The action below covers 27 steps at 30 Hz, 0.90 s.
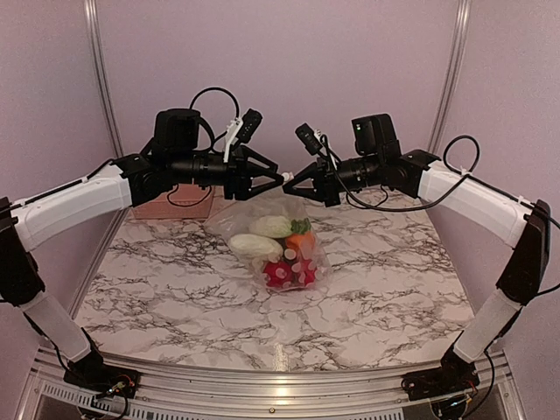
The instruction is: Open the zip-top bag and remove the fake food
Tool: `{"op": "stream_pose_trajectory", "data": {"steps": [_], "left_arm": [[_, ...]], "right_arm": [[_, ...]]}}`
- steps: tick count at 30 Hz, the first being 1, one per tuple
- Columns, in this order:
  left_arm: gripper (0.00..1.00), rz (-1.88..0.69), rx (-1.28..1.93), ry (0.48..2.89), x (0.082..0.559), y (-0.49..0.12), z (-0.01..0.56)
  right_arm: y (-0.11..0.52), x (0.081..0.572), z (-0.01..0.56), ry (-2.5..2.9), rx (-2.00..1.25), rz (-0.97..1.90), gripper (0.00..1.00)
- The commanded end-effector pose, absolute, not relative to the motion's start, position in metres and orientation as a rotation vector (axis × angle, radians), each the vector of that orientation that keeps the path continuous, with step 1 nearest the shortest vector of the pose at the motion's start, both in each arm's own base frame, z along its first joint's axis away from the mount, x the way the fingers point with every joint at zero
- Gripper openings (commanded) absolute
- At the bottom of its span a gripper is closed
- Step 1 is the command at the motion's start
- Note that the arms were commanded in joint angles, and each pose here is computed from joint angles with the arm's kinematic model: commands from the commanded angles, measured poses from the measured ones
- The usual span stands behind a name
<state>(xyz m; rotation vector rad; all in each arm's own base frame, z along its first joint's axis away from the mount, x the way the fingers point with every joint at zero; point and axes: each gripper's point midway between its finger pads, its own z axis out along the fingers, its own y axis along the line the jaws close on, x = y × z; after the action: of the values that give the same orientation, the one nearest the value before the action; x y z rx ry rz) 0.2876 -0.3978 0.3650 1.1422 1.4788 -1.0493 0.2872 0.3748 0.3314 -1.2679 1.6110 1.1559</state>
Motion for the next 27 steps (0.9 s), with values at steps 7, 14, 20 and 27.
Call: {"op": "stream_pose_trajectory", "data": {"steps": [7,14,20,27], "left_arm": [[0.53,-1.107,1.115,1.497,0.297,-0.416,0.365],[0.38,-1.121,1.131,1.508,0.295,-0.418,0.361],[0.16,-1.12,1.156,1.543,0.291,-0.415,0.35],[0.0,-1.085,1.173,1.579,0.291,-0.411,0.34]], "right_arm": [[0.379,0.282,0.346,1.553,-1.303,1.118,0.0],[0.378,0.281,0.346,1.553,-1.295,1.108,0.0],[0.375,0.28,0.344,1.557,-1.287,1.104,0.0],[0.373,0.28,0.345,1.564,-1.274,1.093,0.0]]}}
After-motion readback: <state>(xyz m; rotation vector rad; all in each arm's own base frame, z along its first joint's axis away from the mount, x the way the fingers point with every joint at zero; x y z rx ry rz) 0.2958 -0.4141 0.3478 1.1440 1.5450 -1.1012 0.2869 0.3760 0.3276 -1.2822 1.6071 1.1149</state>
